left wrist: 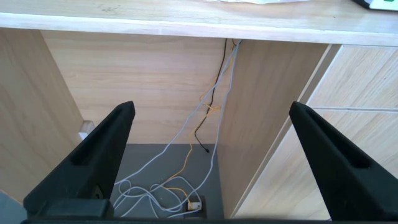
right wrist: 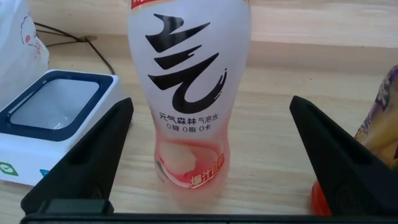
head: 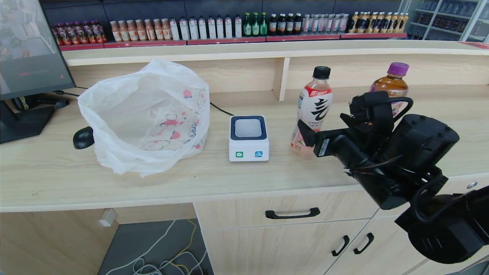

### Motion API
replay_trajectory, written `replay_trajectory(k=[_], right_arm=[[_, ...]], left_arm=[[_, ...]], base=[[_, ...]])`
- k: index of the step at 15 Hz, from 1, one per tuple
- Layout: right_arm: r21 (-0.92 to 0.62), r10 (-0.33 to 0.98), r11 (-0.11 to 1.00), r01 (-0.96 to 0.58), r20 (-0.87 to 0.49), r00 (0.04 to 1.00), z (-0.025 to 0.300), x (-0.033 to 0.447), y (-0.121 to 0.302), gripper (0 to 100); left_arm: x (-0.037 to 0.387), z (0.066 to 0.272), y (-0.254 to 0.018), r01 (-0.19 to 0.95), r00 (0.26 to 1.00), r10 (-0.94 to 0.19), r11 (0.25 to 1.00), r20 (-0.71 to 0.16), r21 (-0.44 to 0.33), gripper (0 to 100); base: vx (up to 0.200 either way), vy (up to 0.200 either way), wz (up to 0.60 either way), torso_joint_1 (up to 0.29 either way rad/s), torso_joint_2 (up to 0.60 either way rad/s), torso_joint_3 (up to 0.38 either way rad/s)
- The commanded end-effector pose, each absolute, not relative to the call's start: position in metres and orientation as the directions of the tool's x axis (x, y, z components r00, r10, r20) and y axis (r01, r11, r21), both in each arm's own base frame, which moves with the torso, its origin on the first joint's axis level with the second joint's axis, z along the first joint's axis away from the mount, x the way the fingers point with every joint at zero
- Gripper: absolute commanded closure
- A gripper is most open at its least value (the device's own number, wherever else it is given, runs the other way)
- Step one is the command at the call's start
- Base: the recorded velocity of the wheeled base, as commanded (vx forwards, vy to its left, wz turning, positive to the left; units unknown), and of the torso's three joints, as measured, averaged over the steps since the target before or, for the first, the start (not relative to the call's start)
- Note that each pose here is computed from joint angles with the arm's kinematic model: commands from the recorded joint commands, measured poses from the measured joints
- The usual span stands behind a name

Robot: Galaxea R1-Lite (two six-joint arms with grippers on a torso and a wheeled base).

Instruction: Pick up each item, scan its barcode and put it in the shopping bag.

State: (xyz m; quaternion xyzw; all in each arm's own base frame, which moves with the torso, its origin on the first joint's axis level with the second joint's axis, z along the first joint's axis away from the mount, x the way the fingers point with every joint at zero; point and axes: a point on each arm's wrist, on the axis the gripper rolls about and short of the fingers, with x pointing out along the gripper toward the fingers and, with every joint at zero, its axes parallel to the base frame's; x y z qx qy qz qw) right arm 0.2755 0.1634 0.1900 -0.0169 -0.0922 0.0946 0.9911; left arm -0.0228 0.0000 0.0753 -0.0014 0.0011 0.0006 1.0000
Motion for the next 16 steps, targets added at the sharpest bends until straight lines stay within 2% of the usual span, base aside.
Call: replay_trajectory(k=[1,16], right_arm=[[-0.053,0.189,0.982,-0.183,0.176,0.966,0.188,0.279,0.166,0],[-0.051,0.153,0.988,-0.146,0.181,0.972,0.18,0.306,0.171,0]], left_arm=[[-0.023,0.075,0.0,-0.002,1.0,0.002,1.0,-0.002,-0.003,0],[-0.023,0.075,0.0,-0.002,1.0,0.002,1.0,-0.002,-0.003,0]], base=[[0.0,0.0,0.0,0.0,0.0,0.0],[0.0,0.0,0.0,0.0,0.0,0.0]])
